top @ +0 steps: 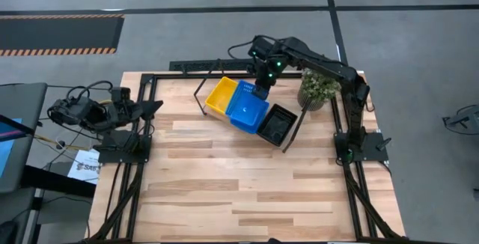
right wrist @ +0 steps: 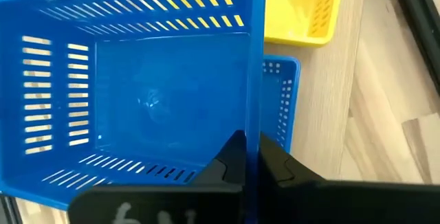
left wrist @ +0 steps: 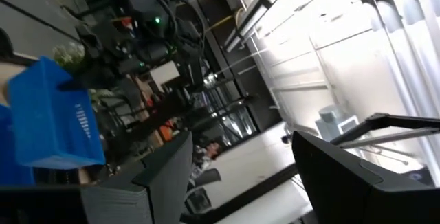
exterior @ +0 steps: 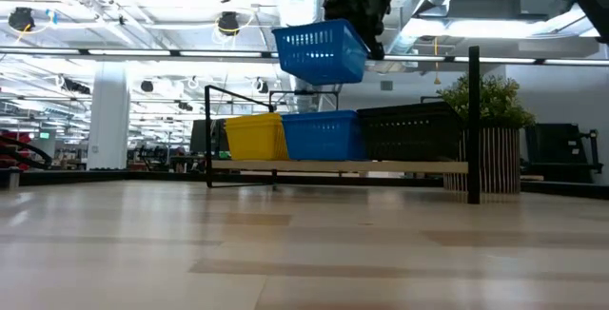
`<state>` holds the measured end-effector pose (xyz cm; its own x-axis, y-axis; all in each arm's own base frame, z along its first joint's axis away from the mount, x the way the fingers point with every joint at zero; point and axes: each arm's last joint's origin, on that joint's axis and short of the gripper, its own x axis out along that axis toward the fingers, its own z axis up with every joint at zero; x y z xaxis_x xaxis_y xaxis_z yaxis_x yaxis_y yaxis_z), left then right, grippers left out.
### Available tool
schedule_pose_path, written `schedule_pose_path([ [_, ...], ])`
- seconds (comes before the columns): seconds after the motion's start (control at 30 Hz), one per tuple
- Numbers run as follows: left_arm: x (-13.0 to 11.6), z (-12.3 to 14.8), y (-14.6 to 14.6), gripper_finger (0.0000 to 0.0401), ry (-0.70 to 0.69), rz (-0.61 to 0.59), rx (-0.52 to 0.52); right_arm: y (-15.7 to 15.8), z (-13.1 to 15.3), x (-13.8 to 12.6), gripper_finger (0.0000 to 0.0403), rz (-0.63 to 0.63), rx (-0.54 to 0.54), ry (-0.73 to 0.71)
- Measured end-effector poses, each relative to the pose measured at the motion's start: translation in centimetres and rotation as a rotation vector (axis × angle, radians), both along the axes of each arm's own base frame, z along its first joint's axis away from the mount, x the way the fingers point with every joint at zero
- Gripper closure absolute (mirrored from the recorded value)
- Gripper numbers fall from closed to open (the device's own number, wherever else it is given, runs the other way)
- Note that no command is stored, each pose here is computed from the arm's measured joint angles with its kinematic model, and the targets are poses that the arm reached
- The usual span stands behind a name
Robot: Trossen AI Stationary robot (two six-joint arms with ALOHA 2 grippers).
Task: Stack baskets on shelf by color
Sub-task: Stack the blue bin on the top of the blue shelf on the bin
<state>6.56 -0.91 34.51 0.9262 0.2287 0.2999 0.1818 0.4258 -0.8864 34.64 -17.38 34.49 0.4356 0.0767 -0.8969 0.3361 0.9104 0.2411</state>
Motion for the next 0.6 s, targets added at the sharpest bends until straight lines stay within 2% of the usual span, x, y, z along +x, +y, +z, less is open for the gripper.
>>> schedule_pose_path([
  [0.13,0.0,0.0,0.1,0.0163,0.009,0.046,0.000,-0.5,-0.5,0.1,0.0382,-0.006,-0.010,-0.018],
  [0.4,0.0,0.0,0.2,0.0163,0.012,0.063,0.000,-0.5,-4.0,0.3,0.0383,0.010,0.021,0.052],
  [0.6,0.0,0.0,0.2,0.0163,0.014,0.075,-0.005,-1.8,-4.2,0.0,0.0369,-0.022,0.000,0.033],
])
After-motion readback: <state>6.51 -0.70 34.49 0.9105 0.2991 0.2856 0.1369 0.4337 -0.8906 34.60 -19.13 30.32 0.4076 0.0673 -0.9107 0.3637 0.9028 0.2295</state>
